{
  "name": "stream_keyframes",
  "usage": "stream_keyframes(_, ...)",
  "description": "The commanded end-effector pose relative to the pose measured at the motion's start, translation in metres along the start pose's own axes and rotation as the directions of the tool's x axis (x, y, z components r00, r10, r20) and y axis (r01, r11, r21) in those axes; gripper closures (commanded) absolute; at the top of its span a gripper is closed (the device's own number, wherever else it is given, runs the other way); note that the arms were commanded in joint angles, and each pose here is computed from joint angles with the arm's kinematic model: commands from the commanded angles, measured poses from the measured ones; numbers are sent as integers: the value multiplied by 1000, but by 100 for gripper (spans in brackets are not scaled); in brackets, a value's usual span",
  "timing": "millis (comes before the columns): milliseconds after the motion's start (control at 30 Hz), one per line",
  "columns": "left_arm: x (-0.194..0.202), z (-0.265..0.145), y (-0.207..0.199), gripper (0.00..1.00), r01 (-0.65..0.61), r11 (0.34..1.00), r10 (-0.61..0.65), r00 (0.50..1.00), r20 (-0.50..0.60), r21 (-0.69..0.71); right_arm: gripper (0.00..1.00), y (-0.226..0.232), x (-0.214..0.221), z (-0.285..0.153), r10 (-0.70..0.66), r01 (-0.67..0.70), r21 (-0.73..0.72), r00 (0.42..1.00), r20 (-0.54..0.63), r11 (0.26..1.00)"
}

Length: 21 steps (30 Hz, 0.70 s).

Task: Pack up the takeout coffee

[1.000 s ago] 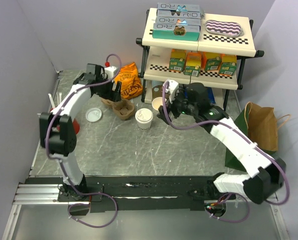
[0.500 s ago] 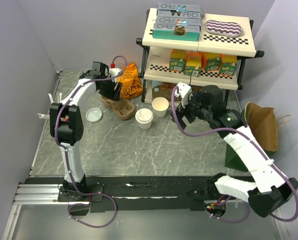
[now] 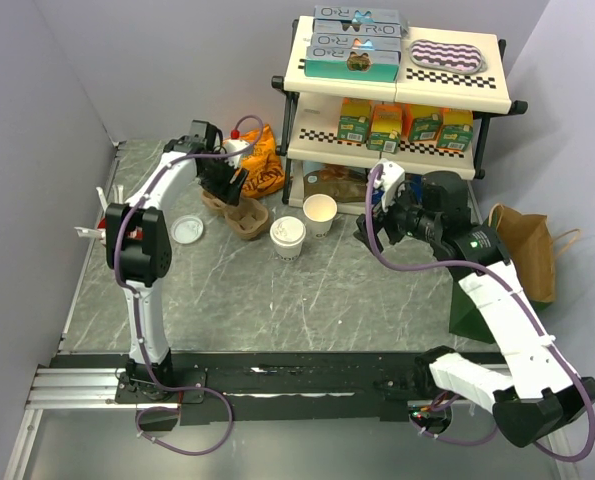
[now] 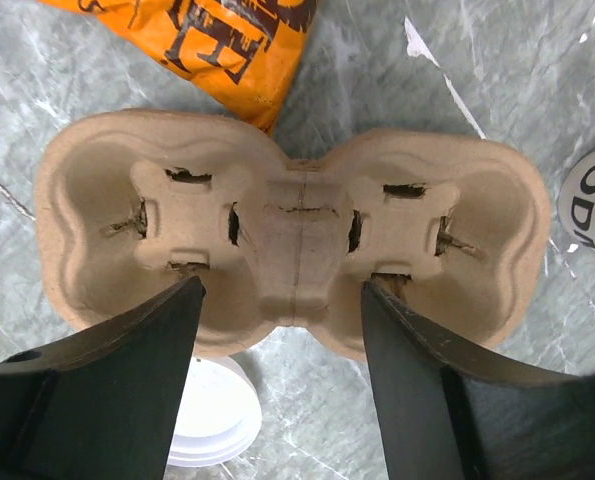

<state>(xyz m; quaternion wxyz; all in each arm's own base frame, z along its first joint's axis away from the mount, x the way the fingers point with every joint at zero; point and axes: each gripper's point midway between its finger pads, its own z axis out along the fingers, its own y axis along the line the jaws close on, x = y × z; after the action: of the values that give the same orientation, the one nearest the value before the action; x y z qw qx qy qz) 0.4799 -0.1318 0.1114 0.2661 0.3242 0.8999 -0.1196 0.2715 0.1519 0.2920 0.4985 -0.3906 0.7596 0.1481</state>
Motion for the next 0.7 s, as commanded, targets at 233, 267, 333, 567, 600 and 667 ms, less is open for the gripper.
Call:
stream_keyframes(233,-3,23,-7,30,-27,998,27,1000,11,51,1,-6,-12,-14,31,-32,23,999,38,999)
stream_keyframes(267,-4,23,-7,30,-28,998,27,1000,13,49,1,-7,-12,-14,32,-33,23,999,38,999)
stream_keyframes(333,-5,25,-7,30,-32,998,31,999,16,50,1,-8,-11,-14,38,-39,27,999,38,999)
stream_keyframes(567,-9,24,-10,31,-44,997,43,999,14,56,1,-7,-8,-16,57,-58,23,998,39,998)
stream_keyframes(600,-11,21,-11,30,-60,997,59,998,24,58,1,-8,-7,-17,59,-60,25,997,39,998)
stream_keyframes(667,-19,8,-12,28,-88,995,85,994,64,43,1,-8,-5,-18,63,-64,30,997,34,997)
